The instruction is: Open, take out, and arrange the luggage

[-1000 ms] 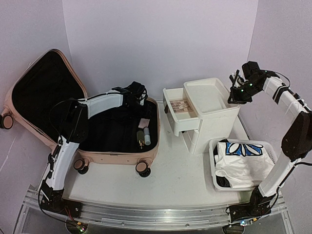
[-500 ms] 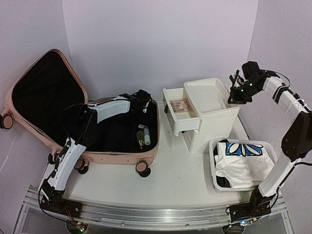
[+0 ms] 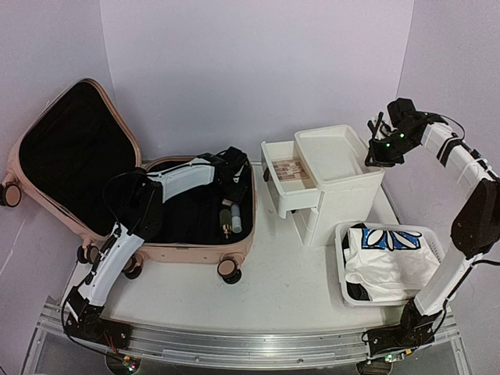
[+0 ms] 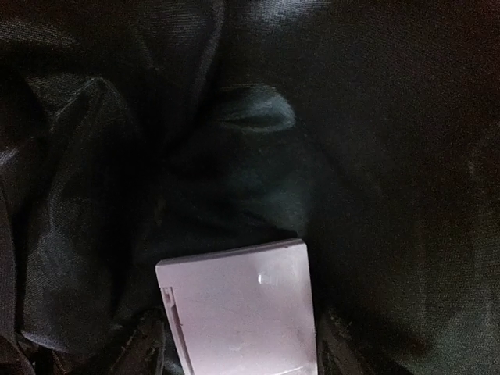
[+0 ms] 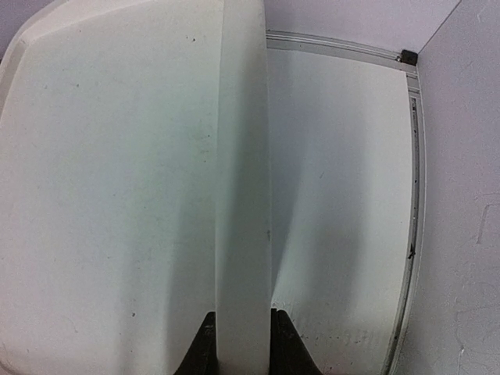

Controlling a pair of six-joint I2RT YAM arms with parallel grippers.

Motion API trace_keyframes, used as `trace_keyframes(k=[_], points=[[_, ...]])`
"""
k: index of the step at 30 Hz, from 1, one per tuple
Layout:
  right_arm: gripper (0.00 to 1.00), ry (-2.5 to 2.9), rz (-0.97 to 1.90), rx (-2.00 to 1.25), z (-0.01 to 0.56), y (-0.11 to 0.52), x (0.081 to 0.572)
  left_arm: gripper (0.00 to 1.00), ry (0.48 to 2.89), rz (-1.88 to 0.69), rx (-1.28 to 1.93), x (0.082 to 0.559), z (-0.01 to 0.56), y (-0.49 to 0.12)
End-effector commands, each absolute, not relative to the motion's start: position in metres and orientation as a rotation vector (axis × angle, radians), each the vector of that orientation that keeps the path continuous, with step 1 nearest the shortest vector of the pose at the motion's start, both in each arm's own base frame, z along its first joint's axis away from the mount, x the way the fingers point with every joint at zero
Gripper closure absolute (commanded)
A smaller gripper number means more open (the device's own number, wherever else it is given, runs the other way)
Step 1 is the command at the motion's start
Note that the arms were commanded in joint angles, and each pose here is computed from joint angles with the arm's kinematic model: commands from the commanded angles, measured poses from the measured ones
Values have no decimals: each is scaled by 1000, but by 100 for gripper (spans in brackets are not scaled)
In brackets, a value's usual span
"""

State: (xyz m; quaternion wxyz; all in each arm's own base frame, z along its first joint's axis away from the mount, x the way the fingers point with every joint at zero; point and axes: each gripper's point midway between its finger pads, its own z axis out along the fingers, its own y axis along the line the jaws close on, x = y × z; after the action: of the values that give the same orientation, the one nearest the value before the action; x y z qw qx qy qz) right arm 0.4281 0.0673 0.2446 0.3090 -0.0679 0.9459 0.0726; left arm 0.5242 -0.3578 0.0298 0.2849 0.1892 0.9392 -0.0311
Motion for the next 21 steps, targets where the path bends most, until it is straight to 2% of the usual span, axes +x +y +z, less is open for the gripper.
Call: trace_keyframes(k=[1, 4, 9, 13, 21], points=[[100, 2510, 480, -156, 260, 108, 410, 38, 2503, 28, 531, 528, 30, -346], [100, 2507, 478, -157, 261, 108, 410, 45, 2488, 53, 552, 528, 38, -343], [100, 2509, 483, -157, 261, 109, 411, 52, 2449, 37, 558, 528, 66, -343], [100, 2511, 480, -159, 260, 109, 411, 57, 2396, -9, 523, 528, 109, -344], [100, 2510, 467, -161, 260, 107, 408, 60, 2244, -74, 449, 511, 226, -325]])
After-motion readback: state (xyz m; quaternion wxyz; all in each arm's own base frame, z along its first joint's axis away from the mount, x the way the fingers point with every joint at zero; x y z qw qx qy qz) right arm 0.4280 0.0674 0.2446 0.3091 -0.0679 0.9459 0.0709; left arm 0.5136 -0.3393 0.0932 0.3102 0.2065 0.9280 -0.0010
